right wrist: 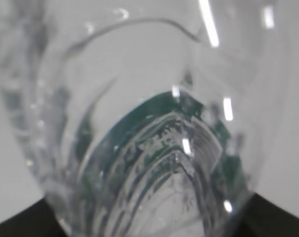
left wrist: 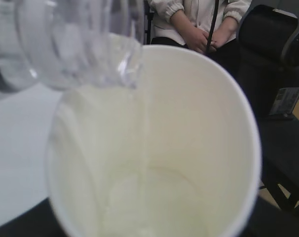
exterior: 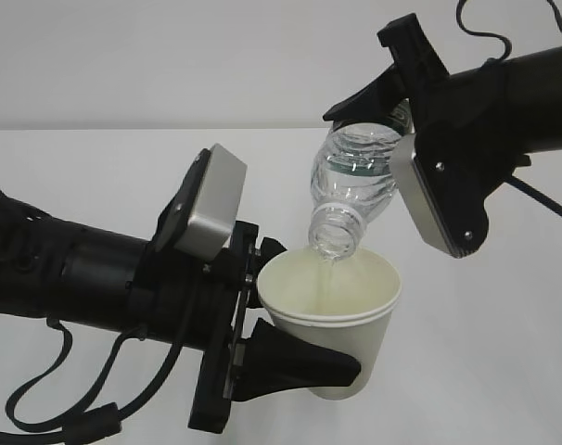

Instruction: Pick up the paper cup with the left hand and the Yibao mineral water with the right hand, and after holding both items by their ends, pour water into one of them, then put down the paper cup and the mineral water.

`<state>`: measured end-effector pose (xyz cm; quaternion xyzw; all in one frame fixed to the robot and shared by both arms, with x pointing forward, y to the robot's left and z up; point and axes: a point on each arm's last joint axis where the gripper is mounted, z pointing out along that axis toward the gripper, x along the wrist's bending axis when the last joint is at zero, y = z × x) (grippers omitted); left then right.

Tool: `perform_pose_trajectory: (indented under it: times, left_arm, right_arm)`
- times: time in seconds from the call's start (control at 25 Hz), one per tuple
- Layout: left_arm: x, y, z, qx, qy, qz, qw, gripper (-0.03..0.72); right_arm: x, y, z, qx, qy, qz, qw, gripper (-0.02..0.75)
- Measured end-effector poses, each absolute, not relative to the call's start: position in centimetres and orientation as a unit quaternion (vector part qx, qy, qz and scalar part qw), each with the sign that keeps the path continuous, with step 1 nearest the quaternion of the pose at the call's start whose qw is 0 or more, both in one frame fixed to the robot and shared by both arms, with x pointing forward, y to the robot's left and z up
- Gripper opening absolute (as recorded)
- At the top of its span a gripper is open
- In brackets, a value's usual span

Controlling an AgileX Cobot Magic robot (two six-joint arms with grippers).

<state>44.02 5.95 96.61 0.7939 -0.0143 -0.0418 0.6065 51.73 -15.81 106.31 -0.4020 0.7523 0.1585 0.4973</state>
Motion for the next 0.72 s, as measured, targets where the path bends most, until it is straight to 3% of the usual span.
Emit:
perform_pose_trajectory:
  times: [0.72]
  left_arm:
    - [44.06,5.95,96.57,0.795,-0.013,-0.04,0.605,0.419]
  right_arm:
    - [51.73,-15.81,106.31,-0.403,0.752,0.158,0.497,0.426]
